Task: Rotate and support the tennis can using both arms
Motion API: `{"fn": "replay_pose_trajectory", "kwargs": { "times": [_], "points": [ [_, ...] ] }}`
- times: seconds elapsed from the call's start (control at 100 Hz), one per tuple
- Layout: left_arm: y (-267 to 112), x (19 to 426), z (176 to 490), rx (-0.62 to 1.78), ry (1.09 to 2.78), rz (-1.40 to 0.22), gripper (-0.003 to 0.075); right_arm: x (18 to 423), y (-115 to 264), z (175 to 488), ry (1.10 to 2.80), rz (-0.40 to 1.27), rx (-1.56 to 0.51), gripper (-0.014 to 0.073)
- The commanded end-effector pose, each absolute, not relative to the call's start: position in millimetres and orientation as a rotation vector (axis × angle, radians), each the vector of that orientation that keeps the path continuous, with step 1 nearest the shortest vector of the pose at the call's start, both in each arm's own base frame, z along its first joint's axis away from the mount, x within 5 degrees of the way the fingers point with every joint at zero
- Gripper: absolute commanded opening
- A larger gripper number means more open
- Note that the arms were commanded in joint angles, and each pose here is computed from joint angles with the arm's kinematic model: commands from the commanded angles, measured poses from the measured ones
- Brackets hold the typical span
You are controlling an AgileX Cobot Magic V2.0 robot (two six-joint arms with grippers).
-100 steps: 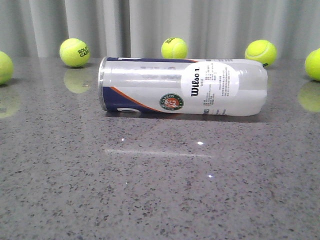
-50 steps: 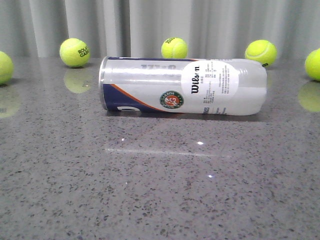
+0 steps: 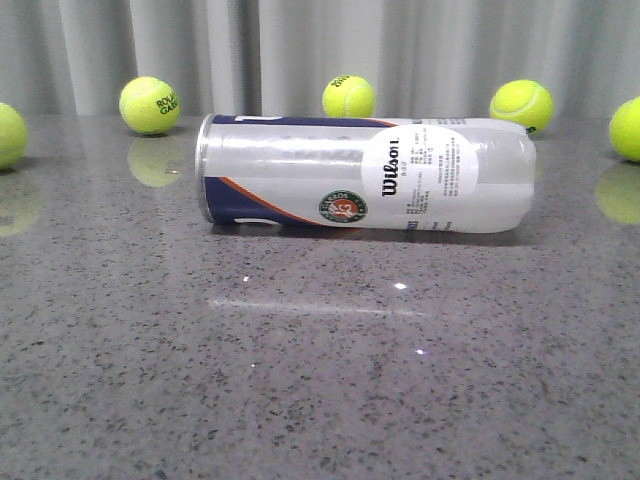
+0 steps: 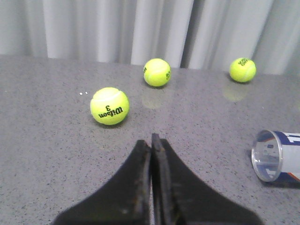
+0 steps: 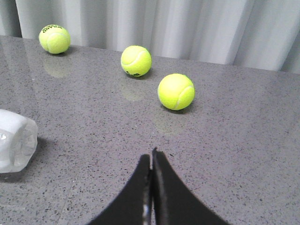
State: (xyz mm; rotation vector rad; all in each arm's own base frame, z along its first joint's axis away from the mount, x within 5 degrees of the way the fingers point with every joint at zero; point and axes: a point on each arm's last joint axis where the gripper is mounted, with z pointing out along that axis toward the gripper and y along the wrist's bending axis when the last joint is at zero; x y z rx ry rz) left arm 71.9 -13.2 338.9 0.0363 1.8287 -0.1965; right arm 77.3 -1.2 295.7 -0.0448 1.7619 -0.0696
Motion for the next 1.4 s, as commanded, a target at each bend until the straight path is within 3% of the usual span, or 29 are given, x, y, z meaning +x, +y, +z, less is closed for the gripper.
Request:
{"fn": "replay_pose_trajectory", "kwargs": {
  "times": [0.0, 0.22, 0.49, 0.58, 0.75, 0.83, 1.02, 1.39],
  "points": [
    [-15.3, 90.5, 377.2, 0.045, 1.862, -0.207, -0.0021, 77.5, -2.4, 312.5, 1.654, -0.083, -0.029, -0.0068],
    [-19.5, 142.1, 407.6, 0.092, 2.010, -0.201, -0.0021, 77.5, -2.4, 312.5, 1.654, -0.083, -0.029, -0.0068],
    [-27.3, 199.0, 379.6, 0.065, 2.181, -0.292, -0.0004, 77.5, -2.4, 312.5, 1.654, -0.083, -0.029, -0.0068],
    [-34.4, 211.9, 369.6, 0.094, 2.224, -0.378, 0.0124, 77.5, -2.4, 312.5, 1.654, -0.083, -0.029, -0.0068],
    [-47.5, 225.9, 360.3, 0.167, 2.235, -0.543, 0.0588, 77.5, -2.4, 312.5, 1.654, -0.083, -0.029, -0.0068],
    [-49.9, 232.4, 356.4, 0.165, 2.238, -0.580, 0.0689, 77.5, -2.4, 312.5, 1.654, -0.083, -0.029, -0.0068],
    [-61.2, 248.4, 343.8, 0.214, 2.244, -0.741, 0.0671, 77.5, -2.4, 312.5, 1.654, -0.083, -0.029, -0.0068],
    [-91.6, 284.5, 311.4, 0.341, 2.181, -1.316, 0.0646, 77.5, -2.4, 312.5, 1.654, -0.083, -0.029, -0.0068]
  ]
}}
